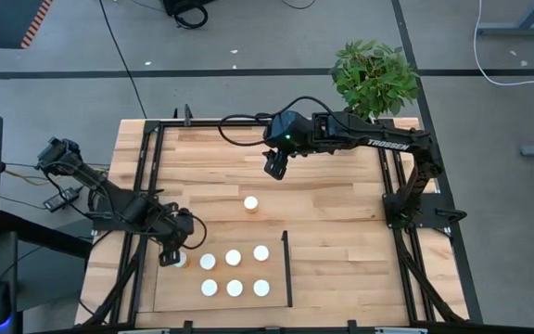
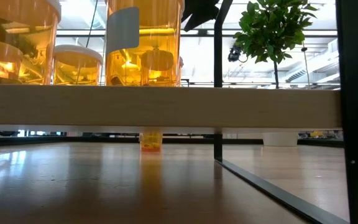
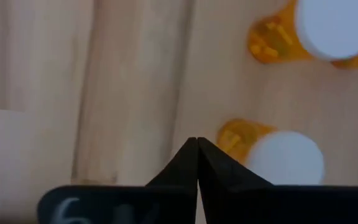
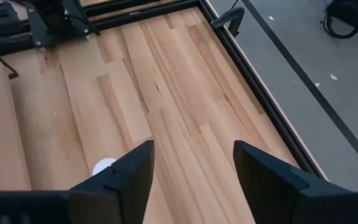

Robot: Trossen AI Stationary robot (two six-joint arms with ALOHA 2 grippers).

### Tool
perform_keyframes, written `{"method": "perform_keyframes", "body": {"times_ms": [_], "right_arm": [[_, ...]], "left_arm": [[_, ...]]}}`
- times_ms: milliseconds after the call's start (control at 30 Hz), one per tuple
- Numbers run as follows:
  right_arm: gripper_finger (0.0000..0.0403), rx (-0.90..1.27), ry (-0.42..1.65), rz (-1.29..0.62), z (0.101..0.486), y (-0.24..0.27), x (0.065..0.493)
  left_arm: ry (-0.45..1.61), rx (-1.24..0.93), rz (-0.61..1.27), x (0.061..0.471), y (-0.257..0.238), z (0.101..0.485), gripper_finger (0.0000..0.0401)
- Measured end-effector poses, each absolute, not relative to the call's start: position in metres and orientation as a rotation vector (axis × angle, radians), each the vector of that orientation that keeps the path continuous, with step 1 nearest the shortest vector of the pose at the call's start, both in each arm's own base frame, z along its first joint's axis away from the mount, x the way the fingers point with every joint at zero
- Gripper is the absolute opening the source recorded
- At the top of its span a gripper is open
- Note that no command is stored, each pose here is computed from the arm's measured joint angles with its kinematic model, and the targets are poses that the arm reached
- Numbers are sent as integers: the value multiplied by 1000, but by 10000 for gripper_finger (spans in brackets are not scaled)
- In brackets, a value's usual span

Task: Pick and place medicine bottles onto shelf by color
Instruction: Adjust the orange pill bottle on the shelf

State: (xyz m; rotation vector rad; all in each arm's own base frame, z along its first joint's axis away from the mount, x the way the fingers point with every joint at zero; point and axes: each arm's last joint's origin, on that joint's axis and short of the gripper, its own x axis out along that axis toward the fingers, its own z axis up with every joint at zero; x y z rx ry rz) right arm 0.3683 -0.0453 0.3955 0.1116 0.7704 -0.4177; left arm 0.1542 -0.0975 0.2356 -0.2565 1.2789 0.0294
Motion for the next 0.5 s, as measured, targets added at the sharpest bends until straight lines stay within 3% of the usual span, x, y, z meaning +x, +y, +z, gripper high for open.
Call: {"method": "perform_keyframes", "body": {"times_ms": [500], "right_arm": [[169, 107, 784, -416, 395, -45, 367]], "left_arm": [[1272, -330, -37, 148, -115, 237, 8]]}}
